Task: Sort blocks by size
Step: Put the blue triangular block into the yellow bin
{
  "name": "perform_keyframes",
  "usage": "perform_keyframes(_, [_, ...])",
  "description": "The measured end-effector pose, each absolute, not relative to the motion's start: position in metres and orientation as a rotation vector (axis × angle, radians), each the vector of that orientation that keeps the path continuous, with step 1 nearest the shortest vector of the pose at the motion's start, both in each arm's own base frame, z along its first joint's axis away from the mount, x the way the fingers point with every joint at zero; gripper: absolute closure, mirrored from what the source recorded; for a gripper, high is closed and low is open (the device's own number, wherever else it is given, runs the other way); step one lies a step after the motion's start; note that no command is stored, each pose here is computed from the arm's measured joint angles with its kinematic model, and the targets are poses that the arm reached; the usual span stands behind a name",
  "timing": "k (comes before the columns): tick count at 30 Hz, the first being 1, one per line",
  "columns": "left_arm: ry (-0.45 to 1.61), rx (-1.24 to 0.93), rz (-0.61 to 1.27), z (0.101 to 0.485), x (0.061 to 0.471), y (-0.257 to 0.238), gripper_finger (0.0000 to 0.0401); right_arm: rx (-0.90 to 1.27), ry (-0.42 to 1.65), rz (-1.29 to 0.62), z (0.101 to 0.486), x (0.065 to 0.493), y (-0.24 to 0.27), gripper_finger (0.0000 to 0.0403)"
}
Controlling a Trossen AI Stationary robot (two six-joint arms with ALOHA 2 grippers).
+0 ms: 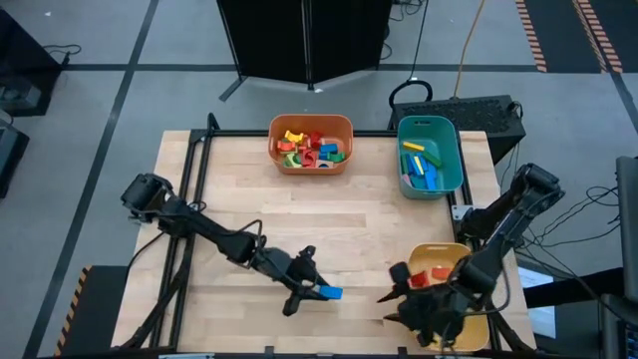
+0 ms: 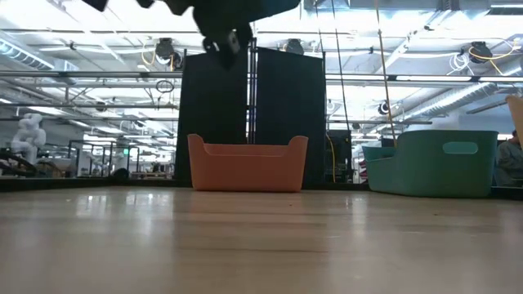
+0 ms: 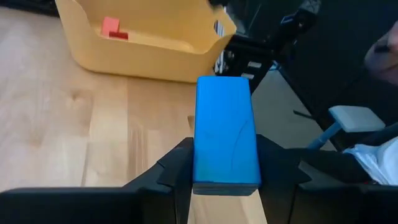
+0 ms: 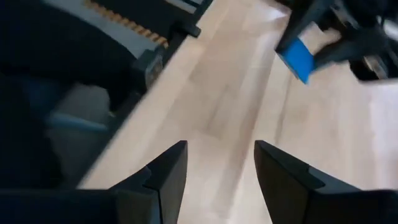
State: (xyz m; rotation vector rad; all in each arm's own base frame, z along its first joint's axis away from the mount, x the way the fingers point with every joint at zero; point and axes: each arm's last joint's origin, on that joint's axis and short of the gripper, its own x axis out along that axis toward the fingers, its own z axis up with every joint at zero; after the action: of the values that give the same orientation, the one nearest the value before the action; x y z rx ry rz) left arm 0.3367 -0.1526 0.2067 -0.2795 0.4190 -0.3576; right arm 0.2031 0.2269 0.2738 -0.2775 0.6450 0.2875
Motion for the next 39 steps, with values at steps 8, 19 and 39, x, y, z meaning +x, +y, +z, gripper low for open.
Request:
perform_keyframes(8, [0.388, -0.303, -0.381, 0.210, 0.346, -0.134, 0.0265, -0.596, 0.607, 0.148, 0.248, 0.240, 0.220, 0.0232])
perform_keyframes(19, [0.389, -0.288, -0.404, 0.210, 0.348, -0.127, 0.0263, -0.756, 0.503, 0.141, 0.248, 0.275, 0.208, 0.0232])
perform_keyframes(39, [0.355, -0.259, -0.412, 0.213, 0.349, -0.127, 0.0263, -0.736, 0.460, 0.273, 0.252, 0.296, 0.189, 0.0304])
